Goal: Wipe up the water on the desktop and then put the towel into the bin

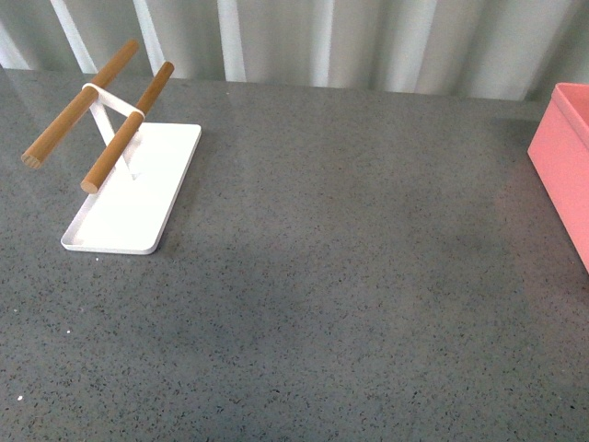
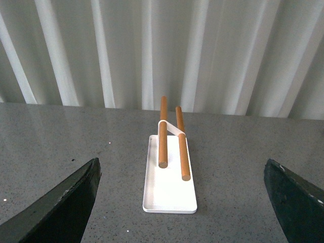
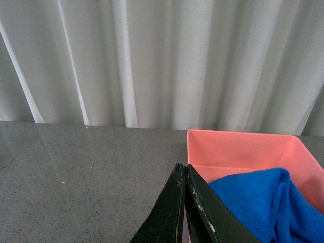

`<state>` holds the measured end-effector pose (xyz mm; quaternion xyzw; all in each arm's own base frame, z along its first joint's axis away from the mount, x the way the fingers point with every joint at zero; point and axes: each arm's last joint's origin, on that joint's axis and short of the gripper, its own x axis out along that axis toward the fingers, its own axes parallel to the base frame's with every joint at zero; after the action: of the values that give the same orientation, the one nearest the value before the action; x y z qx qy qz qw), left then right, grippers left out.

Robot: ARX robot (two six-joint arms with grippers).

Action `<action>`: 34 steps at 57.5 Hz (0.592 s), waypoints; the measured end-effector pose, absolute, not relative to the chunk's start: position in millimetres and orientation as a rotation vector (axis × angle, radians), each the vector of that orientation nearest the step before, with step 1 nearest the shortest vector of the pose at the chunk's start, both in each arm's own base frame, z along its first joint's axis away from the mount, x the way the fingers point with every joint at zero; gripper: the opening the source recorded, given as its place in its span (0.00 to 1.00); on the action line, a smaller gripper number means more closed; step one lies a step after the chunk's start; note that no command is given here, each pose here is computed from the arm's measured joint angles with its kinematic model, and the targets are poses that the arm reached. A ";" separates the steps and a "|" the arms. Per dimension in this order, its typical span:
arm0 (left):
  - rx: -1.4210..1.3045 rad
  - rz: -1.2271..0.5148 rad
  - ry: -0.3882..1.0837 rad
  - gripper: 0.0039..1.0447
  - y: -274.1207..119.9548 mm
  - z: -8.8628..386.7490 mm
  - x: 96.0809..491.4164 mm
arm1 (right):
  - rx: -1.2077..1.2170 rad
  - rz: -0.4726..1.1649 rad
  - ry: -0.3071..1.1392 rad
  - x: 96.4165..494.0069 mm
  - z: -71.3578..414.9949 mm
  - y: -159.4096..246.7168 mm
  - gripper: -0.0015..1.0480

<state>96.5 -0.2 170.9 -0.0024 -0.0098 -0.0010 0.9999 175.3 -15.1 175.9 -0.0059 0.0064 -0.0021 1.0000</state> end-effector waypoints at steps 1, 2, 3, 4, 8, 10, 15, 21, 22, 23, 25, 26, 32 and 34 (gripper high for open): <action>-0.005 -0.002 -0.020 0.94 -0.2 170.9 96.5 | -0.012 -0.004 0.013 174.5 175.6 -14.8 0.03; -0.005 -0.002 -0.020 0.94 -0.2 170.9 96.5 | -0.012 -0.003 0.013 172.7 175.1 -14.0 0.03; -0.005 -0.002 -0.020 0.94 -0.2 170.9 96.5 | -0.012 -0.002 0.013 170.9 174.6 -13.4 0.03; -0.005 -0.002 -0.020 0.94 -0.2 170.9 96.5 | -0.012 -0.001 0.014 169.2 174.2 -12.7 0.03; -0.005 -0.002 -0.020 0.94 -0.2 170.9 96.5 | -0.013 -0.014 0.015 163.5 172.5 -8.1 0.03; -0.005 -0.002 -0.020 0.94 -0.2 170.9 96.5 | -0.013 -0.017 0.008 161.6 170.1 -5.1 0.03; -0.005 -0.002 -0.020 0.94 -0.2 170.9 96.5 | -0.013 0.002 0.007 155.8 164.5 -0.9 0.03; -0.005 -0.002 -0.019 0.94 -0.2 170.9 96.5 | -0.013 0.001 0.015 149.2 163.1 -0.4 0.03; -0.005 -0.002 -0.020 0.94 -0.2 170.9 96.5 | -0.013 0.001 0.014 148.8 163.5 -0.4 0.03; -0.005 -0.002 -0.020 0.94 -0.2 170.9 96.5 | -0.013 0.001 0.009 147.7 164.5 -0.4 0.03; -0.005 -0.002 -0.020 0.94 -0.2 170.9 96.5 | -0.013 0.001 0.003 146.1 165.8 -0.4 0.03; -0.005 -0.002 -0.020 0.94 -0.2 170.9 96.5 | -0.013 0.001 0.001 145.1 166.3 -0.4 0.03; -0.005 -0.002 -0.020 0.94 -0.2 170.9 96.5 | -0.013 0.001 -0.006 140.3 168.6 -0.3 0.03; -0.005 -0.002 -0.020 0.94 -0.2 170.9 96.5 | -0.013 0.001 -0.006 139.0 169.1 -0.3 0.03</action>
<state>96.5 -0.2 170.9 -0.0024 -0.0098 -0.0010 0.9999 139.0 -0.3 169.1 -0.0064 -0.0032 0.0006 1.0000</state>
